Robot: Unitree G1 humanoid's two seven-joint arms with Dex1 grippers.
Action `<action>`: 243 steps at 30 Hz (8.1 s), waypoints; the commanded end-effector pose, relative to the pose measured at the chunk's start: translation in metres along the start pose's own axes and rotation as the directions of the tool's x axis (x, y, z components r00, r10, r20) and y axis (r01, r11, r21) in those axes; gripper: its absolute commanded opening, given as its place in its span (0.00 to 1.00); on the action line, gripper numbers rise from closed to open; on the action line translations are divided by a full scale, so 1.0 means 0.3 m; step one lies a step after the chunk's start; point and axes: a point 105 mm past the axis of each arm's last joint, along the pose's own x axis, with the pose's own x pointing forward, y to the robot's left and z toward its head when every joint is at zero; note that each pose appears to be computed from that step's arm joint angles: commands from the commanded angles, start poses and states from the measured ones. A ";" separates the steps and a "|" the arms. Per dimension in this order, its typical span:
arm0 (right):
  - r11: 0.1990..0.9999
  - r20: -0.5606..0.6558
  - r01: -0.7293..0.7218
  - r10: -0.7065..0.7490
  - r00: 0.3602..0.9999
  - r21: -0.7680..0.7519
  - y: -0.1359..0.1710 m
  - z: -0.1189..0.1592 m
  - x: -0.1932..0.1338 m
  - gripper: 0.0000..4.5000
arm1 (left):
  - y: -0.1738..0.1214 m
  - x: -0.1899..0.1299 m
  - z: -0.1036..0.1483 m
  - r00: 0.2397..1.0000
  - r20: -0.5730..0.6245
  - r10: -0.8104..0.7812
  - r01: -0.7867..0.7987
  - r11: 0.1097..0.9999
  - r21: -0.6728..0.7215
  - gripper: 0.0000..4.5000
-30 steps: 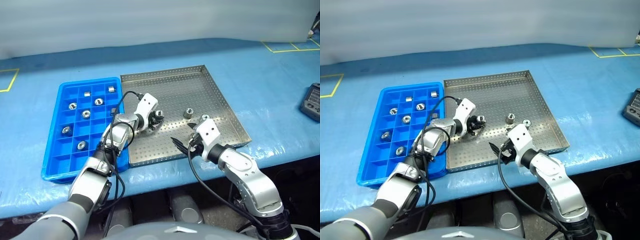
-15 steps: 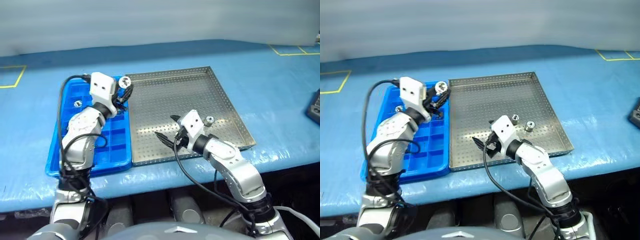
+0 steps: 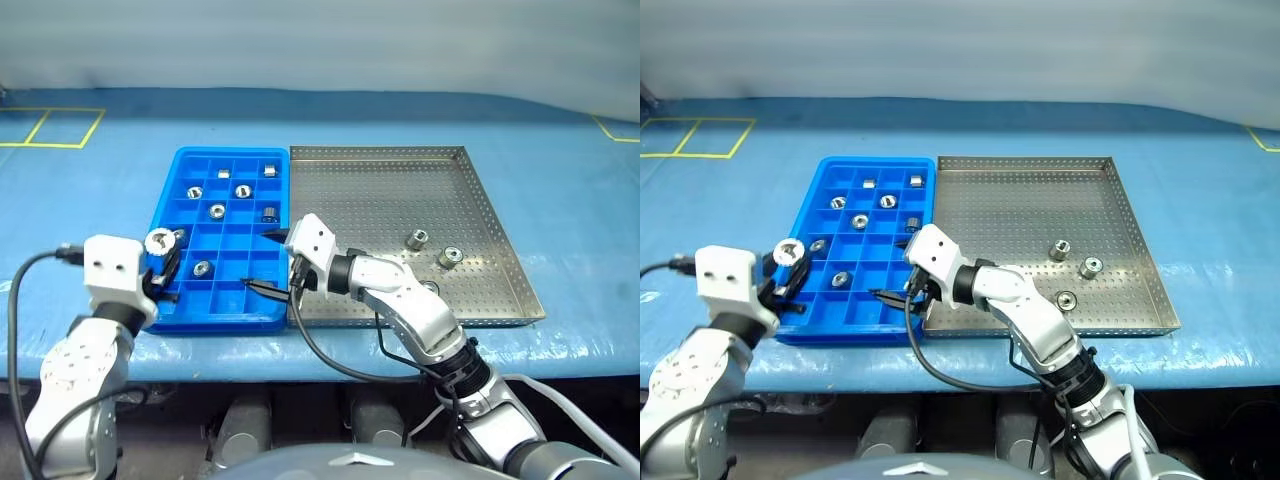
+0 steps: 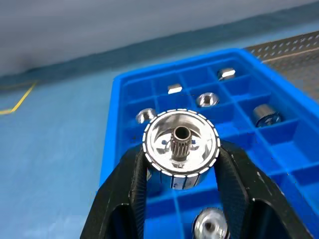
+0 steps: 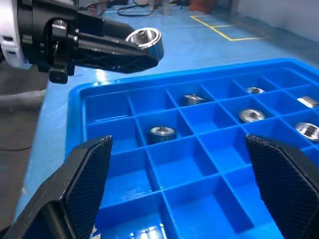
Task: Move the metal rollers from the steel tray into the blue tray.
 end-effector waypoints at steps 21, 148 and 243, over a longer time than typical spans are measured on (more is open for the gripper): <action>1.000 0.029 -0.022 0.021 0.999 0.018 0.038 0.004 -0.009 1.00 | -0.008 -0.005 -0.165 0.991 -0.136 0.008 -0.026 0.991 -0.131 0.37; 0.962 0.009 0.226 -0.230 0.973 0.156 -0.150 0.072 0.256 0.40 | -0.251 -0.058 -0.054 0.963 0.234 -0.132 0.166 0.977 -0.134 1.00; 0.354 -0.334 0.910 -0.849 0.409 0.216 -0.412 -0.189 -0.511 0.38 | -0.424 0.009 0.015 0.808 0.283 -0.516 0.536 0.844 0.007 1.00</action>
